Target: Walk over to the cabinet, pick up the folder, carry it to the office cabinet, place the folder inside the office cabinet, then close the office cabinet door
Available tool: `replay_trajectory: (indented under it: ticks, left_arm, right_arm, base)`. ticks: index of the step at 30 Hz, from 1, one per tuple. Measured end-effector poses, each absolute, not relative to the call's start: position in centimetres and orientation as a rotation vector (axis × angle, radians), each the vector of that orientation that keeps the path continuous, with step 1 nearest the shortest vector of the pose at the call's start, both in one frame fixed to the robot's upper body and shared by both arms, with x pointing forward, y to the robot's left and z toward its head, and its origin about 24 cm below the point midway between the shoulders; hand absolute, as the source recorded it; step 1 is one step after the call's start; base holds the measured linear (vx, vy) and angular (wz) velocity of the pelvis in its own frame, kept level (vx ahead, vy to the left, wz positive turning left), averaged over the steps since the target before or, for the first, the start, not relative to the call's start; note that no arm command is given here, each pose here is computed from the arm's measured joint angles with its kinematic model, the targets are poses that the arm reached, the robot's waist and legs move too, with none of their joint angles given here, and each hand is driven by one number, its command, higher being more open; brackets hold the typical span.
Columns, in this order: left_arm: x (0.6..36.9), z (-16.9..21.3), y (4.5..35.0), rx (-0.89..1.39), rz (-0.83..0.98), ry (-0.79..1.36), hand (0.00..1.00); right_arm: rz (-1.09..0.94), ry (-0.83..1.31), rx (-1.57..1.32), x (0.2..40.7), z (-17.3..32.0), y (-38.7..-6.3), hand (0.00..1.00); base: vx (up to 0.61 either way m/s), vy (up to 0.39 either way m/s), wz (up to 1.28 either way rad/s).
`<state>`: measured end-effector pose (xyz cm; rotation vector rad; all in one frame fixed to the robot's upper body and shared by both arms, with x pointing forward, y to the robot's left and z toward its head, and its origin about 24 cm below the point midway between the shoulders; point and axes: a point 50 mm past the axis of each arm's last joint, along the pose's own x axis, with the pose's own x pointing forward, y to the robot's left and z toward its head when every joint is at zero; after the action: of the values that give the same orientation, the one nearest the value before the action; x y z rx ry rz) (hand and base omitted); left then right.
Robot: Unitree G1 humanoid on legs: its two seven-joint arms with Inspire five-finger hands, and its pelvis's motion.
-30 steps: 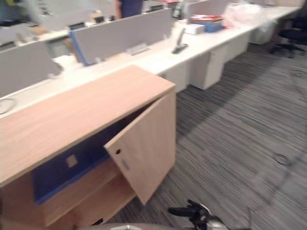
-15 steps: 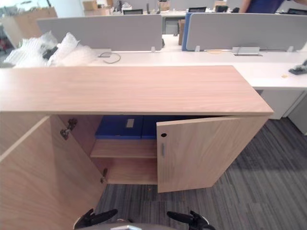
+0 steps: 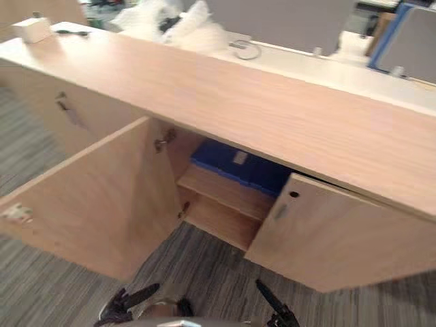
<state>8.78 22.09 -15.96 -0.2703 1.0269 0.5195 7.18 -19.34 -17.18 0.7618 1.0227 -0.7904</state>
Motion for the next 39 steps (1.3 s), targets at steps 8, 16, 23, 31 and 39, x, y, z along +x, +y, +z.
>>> replay_trajectory:
  ticks: [8,16,23,31,39]
  left_arm:
    - [8.3,-16.5,20.7,-0.23,0.417,1.087,1.0]
    - [7.8,-16.6,20.8,-0.297,0.472,1.083,1.0]
    - [2.8,-16.8,23.8,-0.584,0.911,1.066,1.0]
    - [-1.5,-12.7,34.2,-0.605,1.377,0.772,1.0]
    - [7.5,-10.8,35.4,-0.319,1.038,0.742,1.0]
  right_arm:
    - [-0.975,1.023,0.882,4.5,-17.6,-19.7,1.0]
    - [-0.993,1.042,0.849,3.4,-17.7,-20.0,1.0]
    - [-1.033,1.063,0.881,2.1,-17.8,-19.7,1.0]
    - [-1.118,1.011,0.975,1.5,-17.8,-19.7,1.0]
    - [-1.13,0.991,0.986,1.7,-17.8,-20.2,1.0]
  base:
    - [-0.02,0.003,0.27]
    - [-0.04,-0.068,0.04]
    - [0.05,-0.043,0.13]
    - [0.14,-0.014,0.03]
    - [0.07,-0.039,0.06]
